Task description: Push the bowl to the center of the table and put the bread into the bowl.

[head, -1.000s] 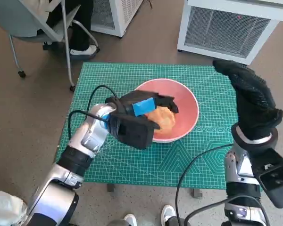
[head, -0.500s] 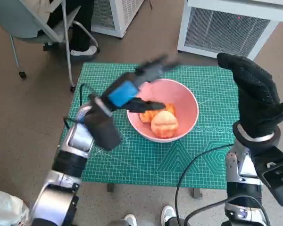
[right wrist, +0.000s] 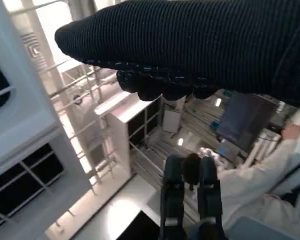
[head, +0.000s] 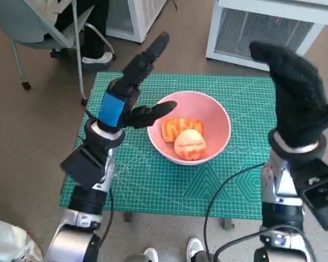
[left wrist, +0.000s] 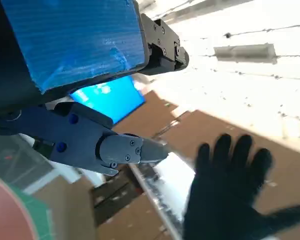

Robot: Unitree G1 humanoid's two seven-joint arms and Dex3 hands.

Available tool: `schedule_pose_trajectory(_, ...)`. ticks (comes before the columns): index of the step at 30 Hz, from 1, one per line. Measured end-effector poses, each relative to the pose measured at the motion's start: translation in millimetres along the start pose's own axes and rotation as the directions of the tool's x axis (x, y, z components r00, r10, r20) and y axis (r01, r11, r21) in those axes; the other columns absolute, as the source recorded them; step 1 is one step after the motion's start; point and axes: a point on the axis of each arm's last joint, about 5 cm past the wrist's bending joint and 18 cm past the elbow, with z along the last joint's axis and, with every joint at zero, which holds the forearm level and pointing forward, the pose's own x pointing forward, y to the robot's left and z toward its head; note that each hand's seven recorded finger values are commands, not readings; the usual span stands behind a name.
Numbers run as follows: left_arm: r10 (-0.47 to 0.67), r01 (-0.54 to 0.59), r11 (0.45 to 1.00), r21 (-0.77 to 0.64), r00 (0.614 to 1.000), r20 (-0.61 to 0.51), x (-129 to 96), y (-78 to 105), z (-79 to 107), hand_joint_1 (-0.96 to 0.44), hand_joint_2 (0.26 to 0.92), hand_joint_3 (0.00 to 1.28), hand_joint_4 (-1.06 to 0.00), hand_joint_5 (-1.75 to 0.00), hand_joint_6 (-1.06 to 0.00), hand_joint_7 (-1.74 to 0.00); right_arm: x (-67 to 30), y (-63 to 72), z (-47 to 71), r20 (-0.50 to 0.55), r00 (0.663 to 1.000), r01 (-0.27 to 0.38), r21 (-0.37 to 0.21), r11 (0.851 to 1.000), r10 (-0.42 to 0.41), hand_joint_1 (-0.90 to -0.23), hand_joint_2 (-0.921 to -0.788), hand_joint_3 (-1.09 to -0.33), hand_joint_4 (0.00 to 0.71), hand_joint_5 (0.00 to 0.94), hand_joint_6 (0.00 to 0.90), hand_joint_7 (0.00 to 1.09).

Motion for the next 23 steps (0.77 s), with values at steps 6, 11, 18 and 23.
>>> schedule_pose_trajectory(6,0.023,-0.022,0.999,-0.025,0.999,0.043,2,0.1,10.5,-0.54,0.921,0.37,-0.21,-0.01,-0.31,-0.02,7.3,0.6,-1.4,0.001,1.0,-0.007,0.012,1.0,0.007,-0.572,-0.921,-0.747,0.261,0.002,0.084,0.46)
schedule_pose_trajectory(11,0.04,-0.036,0.997,-0.069,0.998,0.053,3,-1.0,15.6,-0.54,0.921,0.37,-0.2,0.0,-0.32,-0.03,10.6,1.4,-2.6,0.001,1.0,-0.012,0.016,1.0,0.012,-0.572,-0.921,-0.748,0.261,0.002,0.087,0.45)
schedule_pose_trajectory(18,0.052,-0.046,0.992,-0.121,0.998,0.044,5,-2.3,16.5,-0.53,0.921,0.37,-0.2,0.0,-0.34,-0.03,13.8,2.6,-3.1,-0.005,1.0,-0.021,0.024,0.999,0.021,-0.56,-0.921,-0.75,0.262,0.002,0.093,0.44)
schedule_pose_trajectory(23,0.057,-0.051,0.987,-0.15,0.998,0.041,5,-0.7,16.6,-0.52,0.921,0.36,-0.21,-0.01,-0.36,-0.04,14.0,2.6,-3.0,-0.009,1.0,-0.026,0.02,0.999,0.026,-0.549,-0.921,-0.752,0.262,0.002,0.097,0.43)
